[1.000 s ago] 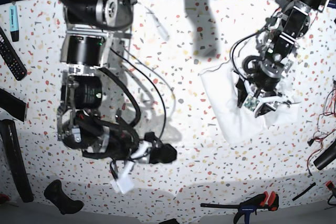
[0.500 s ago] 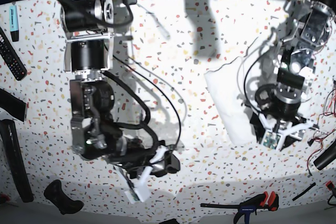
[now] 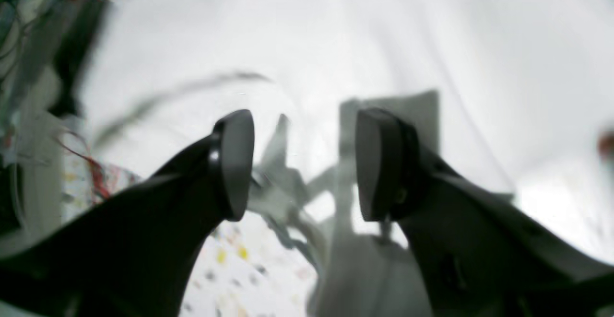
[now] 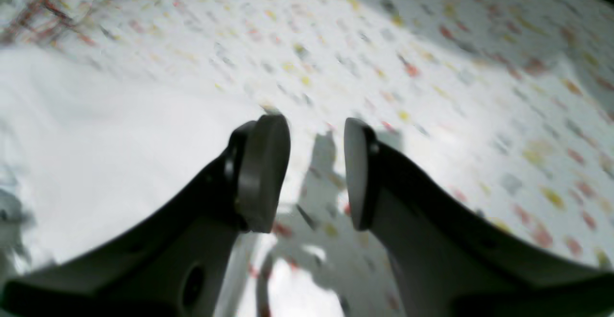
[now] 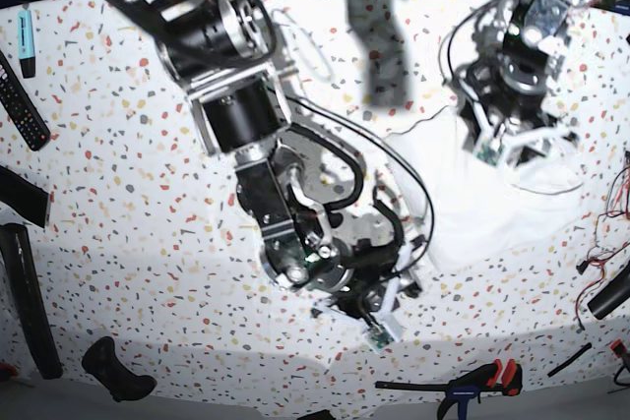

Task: Fold the T-shirt properly
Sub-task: 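Pinch the shirt with the left gripper and pull it flat, then grasp the shirt with both grippers and lift it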

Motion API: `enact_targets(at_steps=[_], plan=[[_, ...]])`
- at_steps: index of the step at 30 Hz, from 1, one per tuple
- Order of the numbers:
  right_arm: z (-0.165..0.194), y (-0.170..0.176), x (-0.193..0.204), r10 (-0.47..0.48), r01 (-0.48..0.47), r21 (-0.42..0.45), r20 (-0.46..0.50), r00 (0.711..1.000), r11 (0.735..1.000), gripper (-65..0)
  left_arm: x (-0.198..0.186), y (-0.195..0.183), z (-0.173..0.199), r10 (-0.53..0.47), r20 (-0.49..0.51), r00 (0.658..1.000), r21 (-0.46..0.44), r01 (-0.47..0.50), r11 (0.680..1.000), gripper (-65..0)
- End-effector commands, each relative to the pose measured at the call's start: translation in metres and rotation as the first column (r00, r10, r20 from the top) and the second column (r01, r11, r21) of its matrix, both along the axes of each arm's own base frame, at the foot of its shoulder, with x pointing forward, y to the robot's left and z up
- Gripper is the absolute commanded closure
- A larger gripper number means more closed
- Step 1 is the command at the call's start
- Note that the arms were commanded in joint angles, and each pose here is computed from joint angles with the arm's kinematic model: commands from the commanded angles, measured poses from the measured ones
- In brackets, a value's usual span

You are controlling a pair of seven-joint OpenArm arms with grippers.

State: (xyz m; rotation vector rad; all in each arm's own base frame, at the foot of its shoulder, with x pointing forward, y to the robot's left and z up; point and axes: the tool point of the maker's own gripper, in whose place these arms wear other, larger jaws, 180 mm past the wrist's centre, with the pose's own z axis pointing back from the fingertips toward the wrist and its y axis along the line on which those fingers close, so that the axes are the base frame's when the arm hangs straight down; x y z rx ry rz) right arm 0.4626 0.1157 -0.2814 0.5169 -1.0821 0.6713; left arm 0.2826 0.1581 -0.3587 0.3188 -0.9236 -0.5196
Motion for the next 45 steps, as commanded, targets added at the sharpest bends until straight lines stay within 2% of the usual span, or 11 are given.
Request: enact_targets(at_steps=[1, 5, 9, 12, 16, 19, 24, 29, 34, 37, 45], plan=[[0.03, 0.008, 0.012, 0.003, -0.008, 0.07, 0.064, 0.998, 0.997, -22.1, 0.004, 0.002, 0.01, -0.003, 0.044, 0.999, 0.005, 0.003, 1.0, -32.4], [0.019, 0.014, 0.013, 0.011, -0.017, 0.101, 0.057, 0.998, 0.995, -22.1, -0.008, 0.003, 0.003, 0.004, 0.03, 1.0, 0.02, -0.005, 1.0, -32.4], [-0.027, 0.007, 0.007, 0.015, -0.014, 0.024, -0.027, 1.0, 1.0, -22.1, -0.009, 0.004, 0.004, -0.008, 0.045, 0.999, 0.048, 0.006, 0.999, -32.4], [-0.062, 0.009, -0.012, 0.093, -0.096, -0.024, -0.098, 0.991, 0.995, -22.1, -0.008, 0.005, 0.007, -0.015, 0.059, 0.998, 0.071, 0.01, 0.997, -32.4], [-0.078, 0.012, -0.03, 0.162, -0.17, -0.052, -0.133, 0.978, 0.984, -22.1, -0.005, 0.008, 0.01, -0.03, 0.078, 0.996, 0.093, 0.023, 0.995, -32.4], [-0.083, 0.009, -0.033, 0.164, -0.182, -0.1, -0.167, 0.972, 0.978, -22.1, -0.001, 0.019, 0.016, -0.069, 0.113, 0.991, 0.175, 0.048, 0.983, -32.4], [-0.075, -0.019, -0.032, 0.129, -0.152, -0.097, -0.208, 0.97, 0.984, -22.1, 0.004, 0.052, 0.007, -0.122, 0.104, 0.987, 0.292, 0.087, 0.952, -32.4], [-0.053, -0.059, -0.029, 0.099, -0.115, -0.108, -0.15, 0.984, 0.987, -22.0, 0.021, 0.094, -0.01, -0.063, 0.079, 0.995, 0.377, 0.029, 0.926, -32.4], [-0.043, -0.085, -0.033, 0.087, -0.104, -0.166, -0.106, 0.991, 0.981, -22.1, 0.062, 0.107, 0.01, -0.024, 0.175, 0.984, 0.338, -0.037, 0.941, -32.4], [-0.044, -0.091, -0.035, 0.083, -0.101, -0.182, -0.106, 0.991, 0.978, -22.1, 0.089, 0.107, 0.022, -0.066, 0.21, 0.975, 0.326, -0.006, 0.945, -32.4], [-0.037, -0.083, -0.037, 0.096, -0.108, -0.102, -0.12, 0.988, 0.989, -22.0, 0.134, 0.082, -0.005, -0.089, 0.164, 0.982, 0.149, 0.064, 0.987, -32.4]])
